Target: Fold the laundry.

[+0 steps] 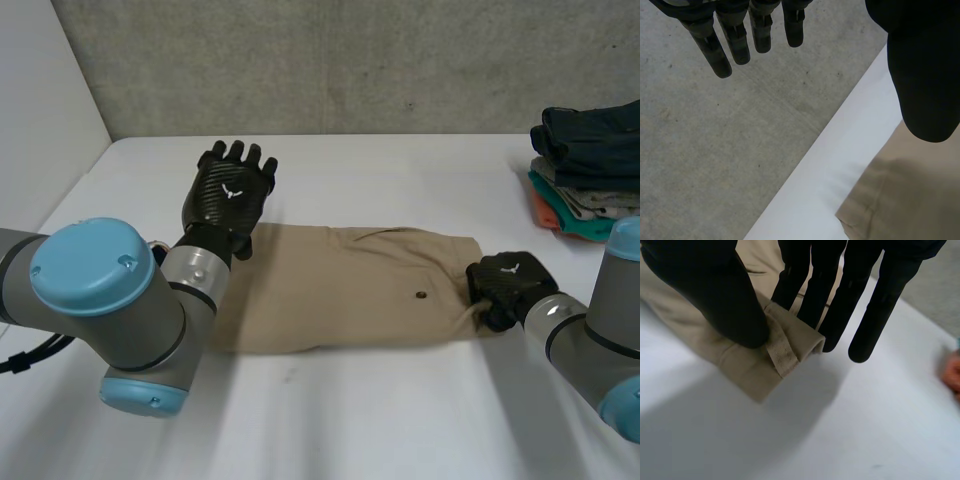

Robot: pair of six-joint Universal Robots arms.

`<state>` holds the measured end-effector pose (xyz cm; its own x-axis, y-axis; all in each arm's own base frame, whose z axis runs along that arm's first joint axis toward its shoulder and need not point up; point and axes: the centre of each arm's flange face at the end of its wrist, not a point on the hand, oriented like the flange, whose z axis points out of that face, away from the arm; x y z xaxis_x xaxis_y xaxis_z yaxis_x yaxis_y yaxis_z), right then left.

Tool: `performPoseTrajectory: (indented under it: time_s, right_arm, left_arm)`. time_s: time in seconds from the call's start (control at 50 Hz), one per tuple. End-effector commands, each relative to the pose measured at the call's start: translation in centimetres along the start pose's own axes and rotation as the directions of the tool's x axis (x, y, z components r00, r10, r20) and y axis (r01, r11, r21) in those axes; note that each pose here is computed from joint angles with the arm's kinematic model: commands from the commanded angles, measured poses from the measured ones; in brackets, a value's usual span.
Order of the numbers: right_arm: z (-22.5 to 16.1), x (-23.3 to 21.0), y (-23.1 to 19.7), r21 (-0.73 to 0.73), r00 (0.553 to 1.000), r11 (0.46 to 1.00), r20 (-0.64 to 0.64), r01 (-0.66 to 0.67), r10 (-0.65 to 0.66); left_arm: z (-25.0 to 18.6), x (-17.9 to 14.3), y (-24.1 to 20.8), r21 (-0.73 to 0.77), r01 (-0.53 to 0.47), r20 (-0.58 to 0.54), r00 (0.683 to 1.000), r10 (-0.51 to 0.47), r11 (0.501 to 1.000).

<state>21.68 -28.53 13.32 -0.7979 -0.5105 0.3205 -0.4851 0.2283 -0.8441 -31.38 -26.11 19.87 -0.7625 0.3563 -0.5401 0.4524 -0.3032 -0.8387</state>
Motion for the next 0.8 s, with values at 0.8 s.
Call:
performPoseTrajectory:
  time_s: [0.8]
  right_arm:
    - [-5.7, -10.5, -12.4, 0.539, 0.938, 0.817, 0.348, -0.203, 0.003]
  left_arm:
    - [-1.6, -4.4, -5.2, 0.082, 0.183, 0.065, 0.980, -0.188, 0.980]
